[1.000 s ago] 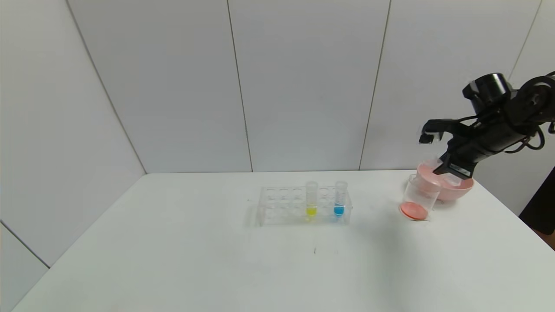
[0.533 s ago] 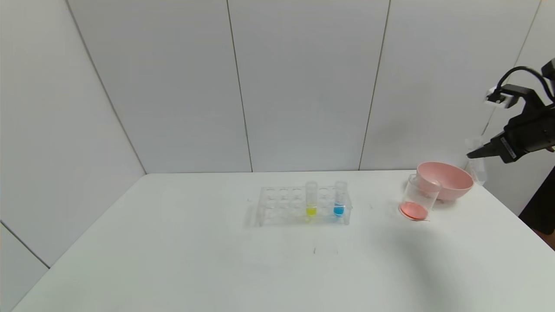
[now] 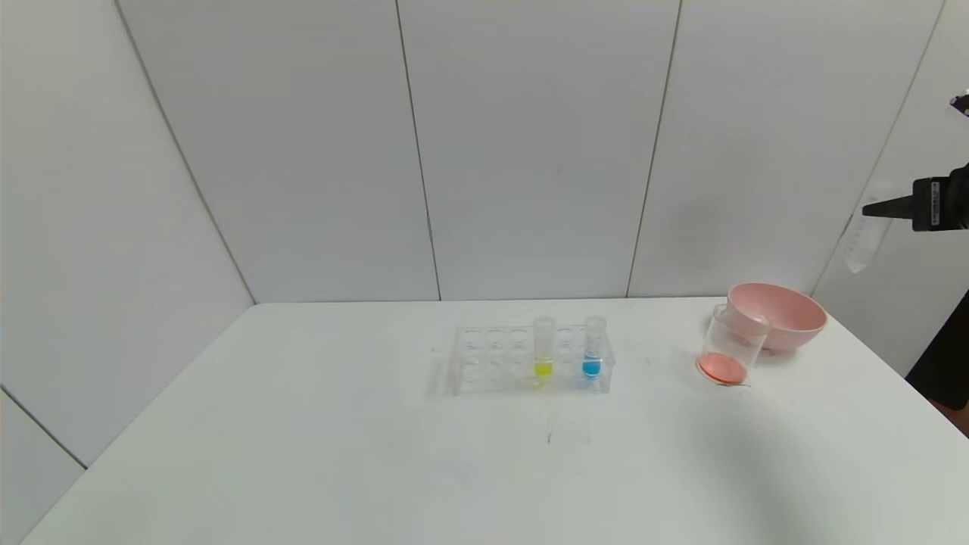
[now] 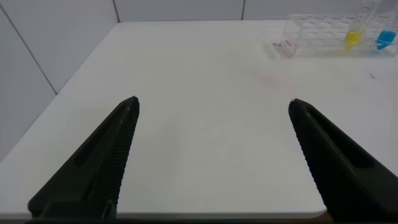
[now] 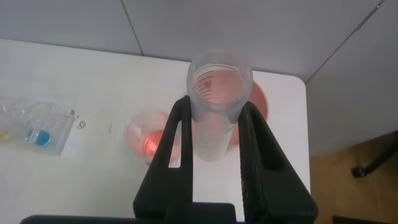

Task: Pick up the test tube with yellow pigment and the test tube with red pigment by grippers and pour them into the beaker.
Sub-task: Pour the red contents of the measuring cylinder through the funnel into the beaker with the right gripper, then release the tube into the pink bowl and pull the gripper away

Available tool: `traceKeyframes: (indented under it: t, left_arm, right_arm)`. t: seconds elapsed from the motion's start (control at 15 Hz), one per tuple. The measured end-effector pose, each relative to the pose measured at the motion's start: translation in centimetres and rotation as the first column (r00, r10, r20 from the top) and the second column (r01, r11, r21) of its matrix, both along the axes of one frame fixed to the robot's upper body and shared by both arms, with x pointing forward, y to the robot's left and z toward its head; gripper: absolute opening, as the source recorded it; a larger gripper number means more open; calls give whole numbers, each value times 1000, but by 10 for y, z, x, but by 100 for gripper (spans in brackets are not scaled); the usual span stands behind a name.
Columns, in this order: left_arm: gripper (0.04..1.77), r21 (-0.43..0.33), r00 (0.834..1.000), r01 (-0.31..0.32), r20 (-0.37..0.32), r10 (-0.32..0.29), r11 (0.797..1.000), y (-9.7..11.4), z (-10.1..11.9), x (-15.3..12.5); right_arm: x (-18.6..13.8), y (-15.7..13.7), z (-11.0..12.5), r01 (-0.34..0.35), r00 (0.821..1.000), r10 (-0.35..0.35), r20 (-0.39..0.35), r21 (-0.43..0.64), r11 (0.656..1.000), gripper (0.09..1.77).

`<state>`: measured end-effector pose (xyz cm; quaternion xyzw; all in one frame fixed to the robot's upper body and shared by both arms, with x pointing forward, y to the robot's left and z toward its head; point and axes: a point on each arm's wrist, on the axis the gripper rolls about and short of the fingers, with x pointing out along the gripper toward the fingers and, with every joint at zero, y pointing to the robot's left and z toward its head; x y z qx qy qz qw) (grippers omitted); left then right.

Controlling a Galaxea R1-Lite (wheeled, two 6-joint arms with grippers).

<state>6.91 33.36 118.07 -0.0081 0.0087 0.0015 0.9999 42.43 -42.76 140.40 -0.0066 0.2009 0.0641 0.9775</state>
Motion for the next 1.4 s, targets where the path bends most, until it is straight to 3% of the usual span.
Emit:
traceKeyframes:
  t: [0.2, 0.53, 0.73, 1.0, 1.4]
  left_arm:
    - [172, 0, 1000, 0, 0, 0, 1000, 0, 0, 0]
    - [172, 0, 1000, 0, 0, 0, 1000, 0, 0, 0]
    - [172, 0, 1000, 0, 0, 0, 1000, 0, 0, 0]
    - [172, 0, 1000, 0, 0, 0, 1000, 0, 0, 0]
    - [172, 0, 1000, 0, 0, 0, 1000, 0, 0, 0]
  right_arm:
    - [4, -2, -16, 62, 991, -62, 120, 7, 998, 49]
    - [36, -3, -61, 193, 977, -197, 83, 54, 980, 49]
    - [66, -5, -88, 245, 962, -248, 112, 41, 969, 49]
    - [93, 1, -126, 261, 962, -262, 74, 27, 965, 49]
    - [103, 1, -147, 254, 967, -255, 29, 28, 967, 49]
